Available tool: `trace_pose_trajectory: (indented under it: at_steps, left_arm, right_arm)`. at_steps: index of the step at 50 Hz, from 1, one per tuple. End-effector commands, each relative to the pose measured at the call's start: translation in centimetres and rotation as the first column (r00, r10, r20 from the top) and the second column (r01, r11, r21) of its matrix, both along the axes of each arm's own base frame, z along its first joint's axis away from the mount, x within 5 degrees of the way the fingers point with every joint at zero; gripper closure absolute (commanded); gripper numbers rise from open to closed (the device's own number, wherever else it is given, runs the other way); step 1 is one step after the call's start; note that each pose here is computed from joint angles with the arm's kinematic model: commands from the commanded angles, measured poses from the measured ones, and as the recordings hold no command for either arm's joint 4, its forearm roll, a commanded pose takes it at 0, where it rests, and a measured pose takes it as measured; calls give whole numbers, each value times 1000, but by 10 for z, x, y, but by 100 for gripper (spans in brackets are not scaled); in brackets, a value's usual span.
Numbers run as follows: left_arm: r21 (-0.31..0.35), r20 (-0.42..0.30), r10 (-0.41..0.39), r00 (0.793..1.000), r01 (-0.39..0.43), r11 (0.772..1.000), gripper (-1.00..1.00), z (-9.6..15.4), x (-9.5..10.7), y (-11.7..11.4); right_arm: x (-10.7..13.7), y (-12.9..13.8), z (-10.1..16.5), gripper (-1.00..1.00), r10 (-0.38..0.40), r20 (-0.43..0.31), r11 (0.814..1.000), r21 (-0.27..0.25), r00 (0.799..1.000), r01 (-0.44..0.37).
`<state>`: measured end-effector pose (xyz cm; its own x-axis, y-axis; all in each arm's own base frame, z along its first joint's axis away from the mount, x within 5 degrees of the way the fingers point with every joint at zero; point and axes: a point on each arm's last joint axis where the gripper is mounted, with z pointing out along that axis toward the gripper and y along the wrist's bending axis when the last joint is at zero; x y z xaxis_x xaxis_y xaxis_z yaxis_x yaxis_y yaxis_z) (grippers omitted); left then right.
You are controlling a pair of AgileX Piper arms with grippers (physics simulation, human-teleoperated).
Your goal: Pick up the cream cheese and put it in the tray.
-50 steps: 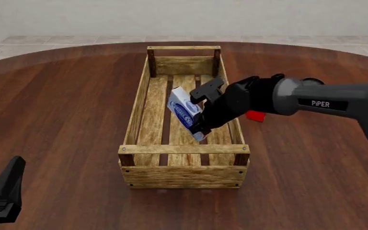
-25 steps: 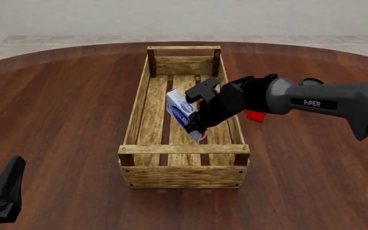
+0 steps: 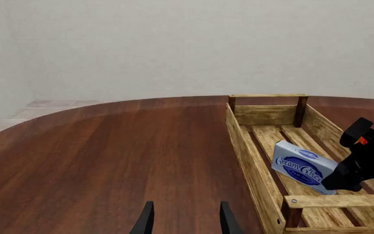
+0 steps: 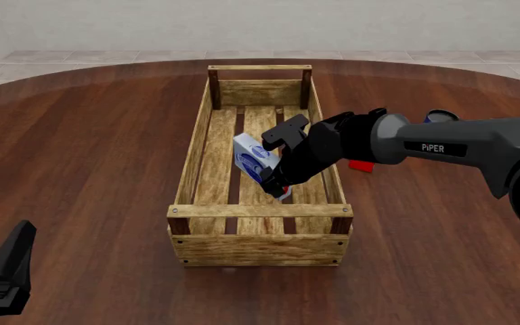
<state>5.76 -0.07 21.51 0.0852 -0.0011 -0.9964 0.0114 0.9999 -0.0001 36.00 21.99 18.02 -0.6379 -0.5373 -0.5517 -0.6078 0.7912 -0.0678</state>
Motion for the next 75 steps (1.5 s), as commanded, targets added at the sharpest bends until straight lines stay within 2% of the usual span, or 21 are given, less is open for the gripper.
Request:
trace_pose_trajectory:
  at_steps: [1,27,63,75]
  left_arm:
    - [-1,1,0,1000,0,1000,-100,0,0,0]
    - [1,-1,0,1000,0,1000,-100,0,0,0]
    - [0,0,-1,1000,1,1000,-100,0,-1,0]
    - [0,0,-1,1000,1,1000,-100,0,-1,0]
  right_arm:
    - [3,-4,-1,-100,-13,-7,1000,-7,1000,13]
    - [-3,2,25,-100,-10,17,1000,22,1000,10]
    - [-19,-11,64,-100,17,77,999,28,997,-19]
    - [-30,-18,87,-100,-2,110,998,62,994,-4]
